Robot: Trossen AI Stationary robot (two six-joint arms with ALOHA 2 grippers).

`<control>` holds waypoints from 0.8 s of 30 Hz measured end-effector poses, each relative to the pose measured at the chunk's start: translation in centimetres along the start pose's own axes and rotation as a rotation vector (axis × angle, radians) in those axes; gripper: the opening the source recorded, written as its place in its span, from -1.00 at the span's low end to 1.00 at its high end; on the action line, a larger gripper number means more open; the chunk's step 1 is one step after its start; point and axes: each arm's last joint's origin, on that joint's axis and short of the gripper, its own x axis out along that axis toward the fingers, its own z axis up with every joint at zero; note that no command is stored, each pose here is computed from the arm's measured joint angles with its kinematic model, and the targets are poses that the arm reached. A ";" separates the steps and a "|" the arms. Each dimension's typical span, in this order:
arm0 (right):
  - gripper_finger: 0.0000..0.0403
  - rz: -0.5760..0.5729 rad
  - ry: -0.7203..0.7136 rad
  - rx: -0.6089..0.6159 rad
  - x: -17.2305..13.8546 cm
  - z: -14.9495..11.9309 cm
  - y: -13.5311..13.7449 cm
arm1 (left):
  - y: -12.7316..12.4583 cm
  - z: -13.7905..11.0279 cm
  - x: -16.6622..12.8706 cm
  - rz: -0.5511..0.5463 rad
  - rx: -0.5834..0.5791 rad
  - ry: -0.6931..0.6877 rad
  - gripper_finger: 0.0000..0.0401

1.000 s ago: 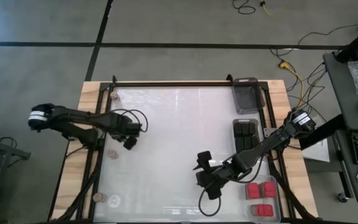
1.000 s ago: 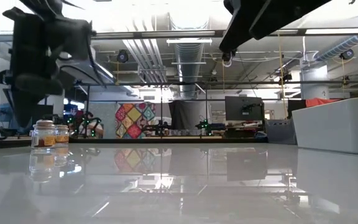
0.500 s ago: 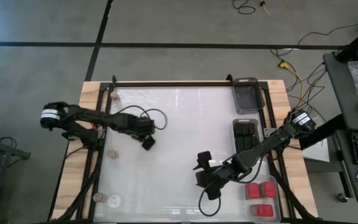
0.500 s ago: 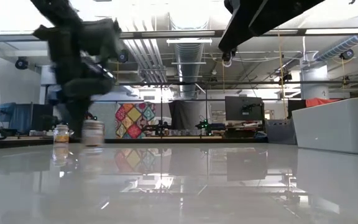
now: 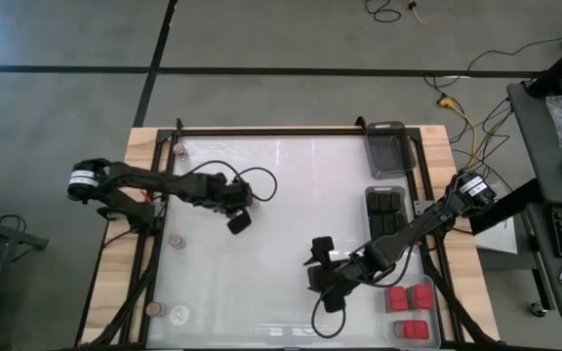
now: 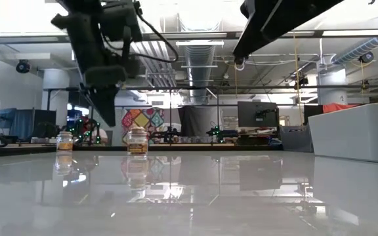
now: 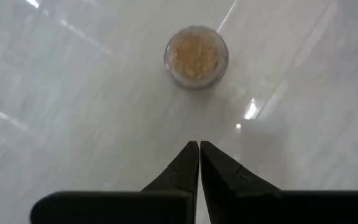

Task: Sort spices by type
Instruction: Put the brown seasoning bottle into the black bin

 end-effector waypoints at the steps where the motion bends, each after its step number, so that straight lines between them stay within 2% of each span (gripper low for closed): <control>1: 0.47 -0.014 -0.002 0.001 0.0 0.0 -0.1 | 0.0 -0.1 0.4 -0.006 0.004 -0.014 -1.00; 5: 0.53 -0.126 -0.016 0.022 0.2 0.1 -1.0 | -0.1 -0.8 2.3 -0.017 0.020 -0.077 -1.00; 8: 0.60 -0.136 -0.012 0.058 0.6 0.5 -2.6 | 0.4 -1.5 3.3 0.025 0.044 -0.105 -1.00; 13: 0.71 -0.163 -0.010 0.104 1.7 0.9 -6.3 | 1.2 -2.4 4.6 0.079 0.092 -0.142 -1.00; 16: 0.74 -0.202 -0.029 0.119 3.2 1.1 -8.8 | 1.8 -3.0 4.9 0.086 0.175 -0.153 -1.00; 19: 0.75 -0.181 -0.049 0.151 5.4 1.0 -11.3 | 2.4 -4.0 4.5 0.042 0.240 -0.181 -1.00; 24: 0.75 -0.163 -0.085 0.229 8.5 1.5 -15.4 | 3.3 -6.3 3.4 -0.101 0.238 -0.275 -1.00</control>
